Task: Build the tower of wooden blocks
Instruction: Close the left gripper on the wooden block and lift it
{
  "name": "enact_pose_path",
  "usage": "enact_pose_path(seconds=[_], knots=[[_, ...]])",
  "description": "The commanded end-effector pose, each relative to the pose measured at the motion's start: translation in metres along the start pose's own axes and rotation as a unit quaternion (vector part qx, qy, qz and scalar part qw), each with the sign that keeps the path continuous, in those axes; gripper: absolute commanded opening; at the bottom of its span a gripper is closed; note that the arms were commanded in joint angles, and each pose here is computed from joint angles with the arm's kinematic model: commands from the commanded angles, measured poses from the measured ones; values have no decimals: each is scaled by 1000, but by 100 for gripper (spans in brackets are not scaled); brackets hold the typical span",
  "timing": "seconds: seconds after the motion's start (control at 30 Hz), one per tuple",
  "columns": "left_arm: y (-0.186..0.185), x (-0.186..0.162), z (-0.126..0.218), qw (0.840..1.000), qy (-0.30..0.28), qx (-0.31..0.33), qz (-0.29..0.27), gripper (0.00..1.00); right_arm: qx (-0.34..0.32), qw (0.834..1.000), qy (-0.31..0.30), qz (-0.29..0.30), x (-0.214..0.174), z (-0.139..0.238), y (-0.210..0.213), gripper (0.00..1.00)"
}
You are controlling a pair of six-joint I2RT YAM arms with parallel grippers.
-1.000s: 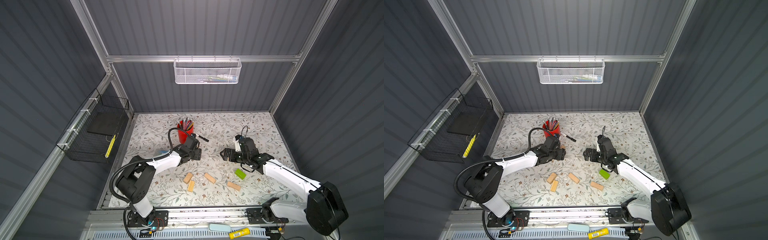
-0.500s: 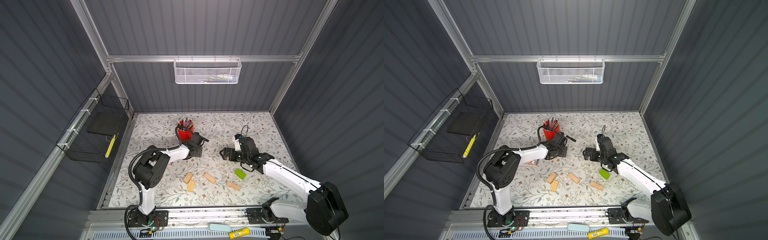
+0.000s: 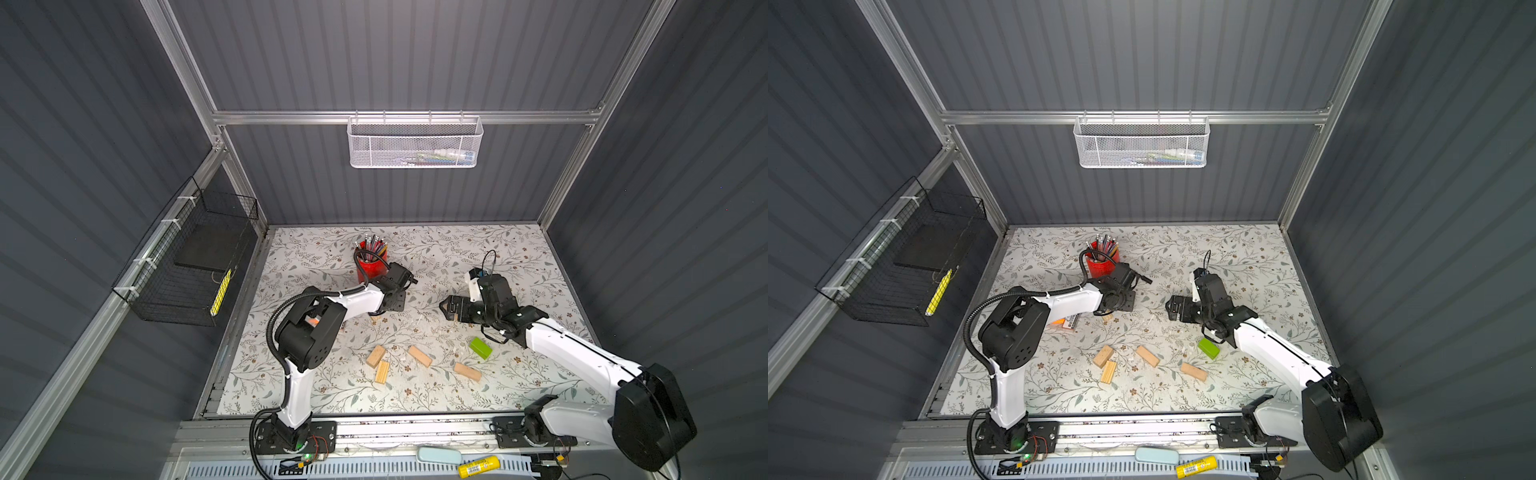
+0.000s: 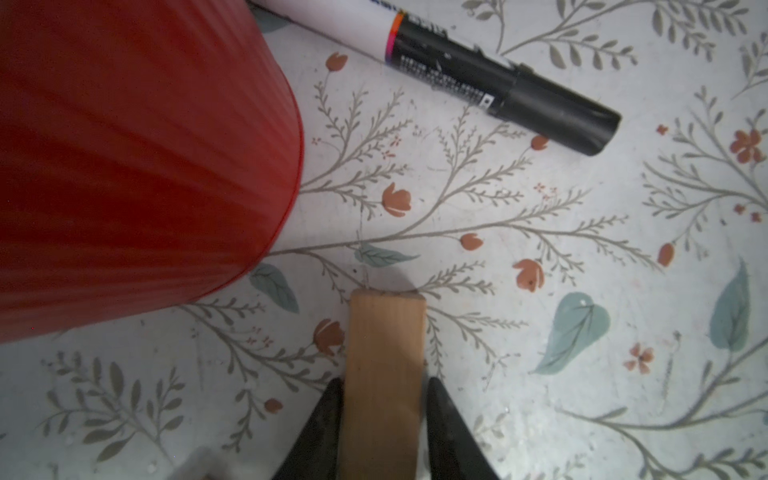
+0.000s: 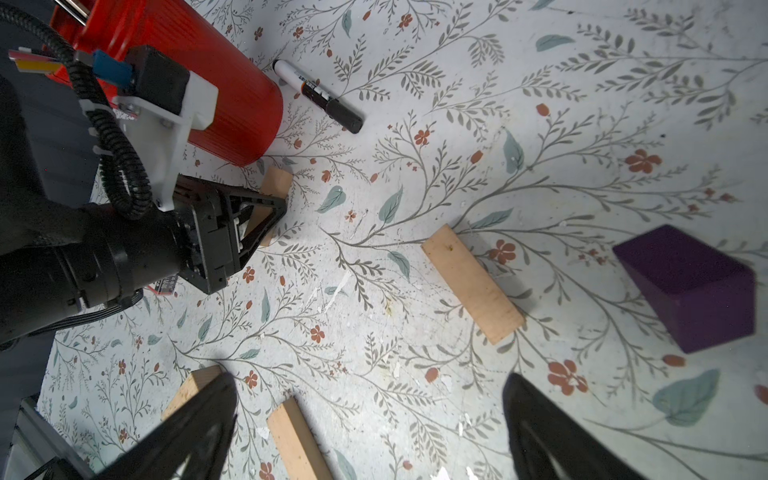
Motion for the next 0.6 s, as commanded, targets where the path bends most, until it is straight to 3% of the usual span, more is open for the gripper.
enact_pose_path(seconds=[0.0,0.17,0.57], knots=[[-1,-13,-2,999,48,-3,25,31,0,1000,-10,11,8,2,5,99],[-8,-24,1,995,68,-35,65,25,-1,1000,-5,8,5,2,3,99],[-42,-51,12,993,91,-21,69,17,-5,1000,5,-1,-1,5,1,99]])
Point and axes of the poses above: each gripper's point midway between its finger pads, its own z axis back along the fingers, its own y axis along the line the jaws close on, x = y × z, the point moved 8 cm from there along z, back along the fingers, and after that the axes turned 1 degree about z, right-handed, at the moved point
